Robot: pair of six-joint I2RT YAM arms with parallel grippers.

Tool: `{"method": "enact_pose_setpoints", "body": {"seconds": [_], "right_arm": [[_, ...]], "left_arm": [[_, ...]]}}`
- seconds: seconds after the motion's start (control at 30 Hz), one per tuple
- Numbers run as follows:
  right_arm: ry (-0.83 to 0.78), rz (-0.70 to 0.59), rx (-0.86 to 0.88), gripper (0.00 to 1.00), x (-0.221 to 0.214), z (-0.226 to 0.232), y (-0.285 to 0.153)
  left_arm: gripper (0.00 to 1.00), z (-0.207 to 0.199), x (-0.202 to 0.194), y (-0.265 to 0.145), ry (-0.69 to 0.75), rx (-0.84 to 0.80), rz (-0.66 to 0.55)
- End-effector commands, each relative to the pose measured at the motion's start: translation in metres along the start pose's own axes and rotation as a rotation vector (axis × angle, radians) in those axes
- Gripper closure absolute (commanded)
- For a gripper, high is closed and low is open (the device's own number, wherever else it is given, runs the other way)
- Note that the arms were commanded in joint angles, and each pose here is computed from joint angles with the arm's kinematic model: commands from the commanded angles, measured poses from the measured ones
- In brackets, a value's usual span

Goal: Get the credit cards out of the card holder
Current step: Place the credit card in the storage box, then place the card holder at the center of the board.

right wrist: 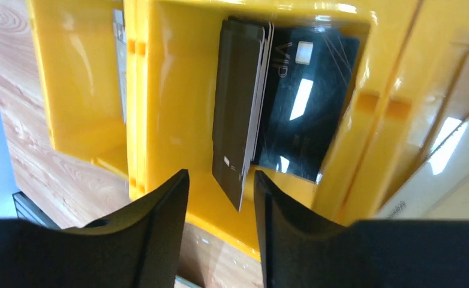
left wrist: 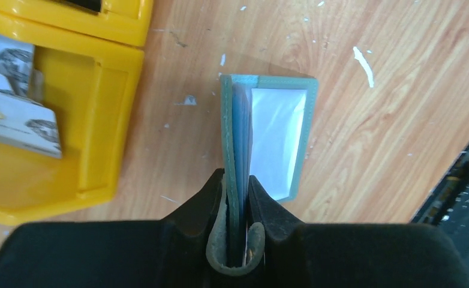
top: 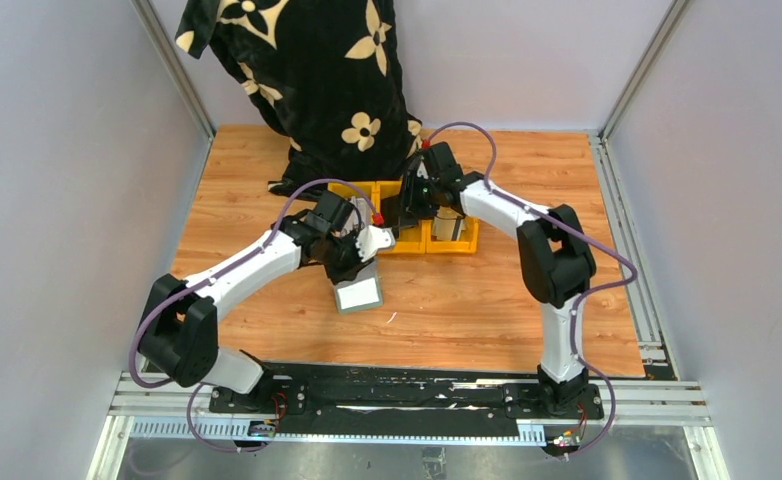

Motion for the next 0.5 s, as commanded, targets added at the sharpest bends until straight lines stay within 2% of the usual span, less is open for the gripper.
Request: {"method": "enact_pose_setpoints", "body": {"seconds": [0.0, 0.07, 0.17, 0.23, 0.27, 0.47], "right_arm": [[-0.040, -0.089, 0.044, 0.48, 0.000, 0.014, -0.041], [-0.045, -0.108, 0.059, 0.46, -0.004, 0.018, -0.062], [-0.058, -0.158, 0.086, 0.42, -0.017, 0.018, -0.108], [-0.058, -0.201, 0.092, 0.33, -0.026, 0.014, -0.136], [-0.058, -0.221, 0.093, 0.26, -0.031, 0.010, -0.150], [-0.076, -0.308, 0.006, 0.21, -0.064, -0.017, -0.206]], "left_arm": [[0.80, 0.012, 0.014, -0.002, 0.149, 0.127, -0.012], [0.79, 0.002, 0.011, 0.006, 0.163, 0.114, 0.000], [0.76, -0.024, -0.008, 0.020, 0.255, 0.058, 0.060], [0.72, -0.037, -0.018, 0.028, 0.303, 0.044, 0.083], [0.69, -0.041, -0.022, 0.031, 0.327, 0.047, 0.096], [0.49, -0.065, -0.020, 0.035, 0.345, 0.010, 0.086]]}}
Point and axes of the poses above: each gripper's point midway between its finger pads, its own y axis out along the fingers, its own z axis along the line the jaws close on, x = y × z, the point moved 8 cm from there along -y, back along the fingers, and after that the axes turned 9 degrees about y, right-handed, at the moved point
